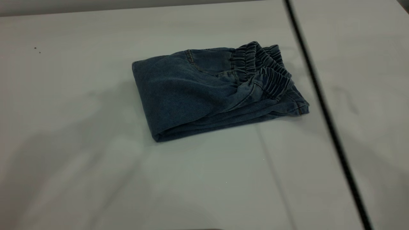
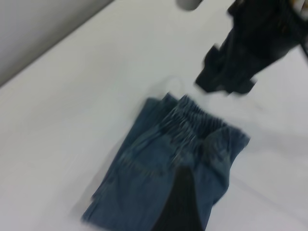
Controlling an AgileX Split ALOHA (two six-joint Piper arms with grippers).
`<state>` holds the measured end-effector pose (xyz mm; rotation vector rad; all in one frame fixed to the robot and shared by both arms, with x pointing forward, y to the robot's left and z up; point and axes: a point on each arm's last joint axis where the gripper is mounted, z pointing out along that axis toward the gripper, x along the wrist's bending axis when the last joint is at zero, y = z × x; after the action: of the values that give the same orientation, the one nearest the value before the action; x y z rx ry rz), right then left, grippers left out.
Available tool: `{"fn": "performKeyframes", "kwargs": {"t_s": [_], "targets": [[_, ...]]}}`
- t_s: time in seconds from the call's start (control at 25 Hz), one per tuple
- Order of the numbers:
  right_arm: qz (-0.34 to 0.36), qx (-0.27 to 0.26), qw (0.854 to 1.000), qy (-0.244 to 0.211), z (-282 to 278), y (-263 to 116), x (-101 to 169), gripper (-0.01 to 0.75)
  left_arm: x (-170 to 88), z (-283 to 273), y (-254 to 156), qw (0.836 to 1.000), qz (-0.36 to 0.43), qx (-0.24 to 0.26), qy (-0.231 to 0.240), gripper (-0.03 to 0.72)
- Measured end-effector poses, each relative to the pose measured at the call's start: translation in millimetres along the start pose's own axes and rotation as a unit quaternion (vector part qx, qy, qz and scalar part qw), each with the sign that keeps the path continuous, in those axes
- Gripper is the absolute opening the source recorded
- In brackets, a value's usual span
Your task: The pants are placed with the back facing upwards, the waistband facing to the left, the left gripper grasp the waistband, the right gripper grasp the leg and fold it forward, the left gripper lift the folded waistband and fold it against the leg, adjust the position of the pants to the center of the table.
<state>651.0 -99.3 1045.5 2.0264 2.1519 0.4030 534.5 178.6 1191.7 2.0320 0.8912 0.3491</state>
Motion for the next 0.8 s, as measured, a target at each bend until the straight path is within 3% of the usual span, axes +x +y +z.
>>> {"fn": "performKeyframes", "kwargs": {"t_s": [0.08, 0.24, 0.36, 0.6, 0.8], "targets": [[-0.042, -0.004, 0.999, 0.021, -14, -2, 2, 0.529, -8, -24, -2, 1.000, 0.010, 0.012, 0.023, 0.590], [-0.098, -0.018, 0.989, 0.106, -57, -13, 10, 0.515, -22, -68, -14, 0.996, -0.007, 0.061, 0.071, 0.590], [-0.141, -0.052, 0.977, 0.149, -107, -32, 6, 0.491, -28, -96, -17, 0.991, -0.023, 0.050, 0.119, 0.590], [-0.178, -0.118, 0.966, 0.145, -195, -99, -30, 0.433, -45, -134, -31, 0.986, -0.047, 0.017, 0.158, 0.590], [-0.182, -0.131, 0.966, 0.127, -217, -156, -58, 0.423, -58, -142, -66, 0.985, -0.055, 0.030, 0.159, 0.590]]}}
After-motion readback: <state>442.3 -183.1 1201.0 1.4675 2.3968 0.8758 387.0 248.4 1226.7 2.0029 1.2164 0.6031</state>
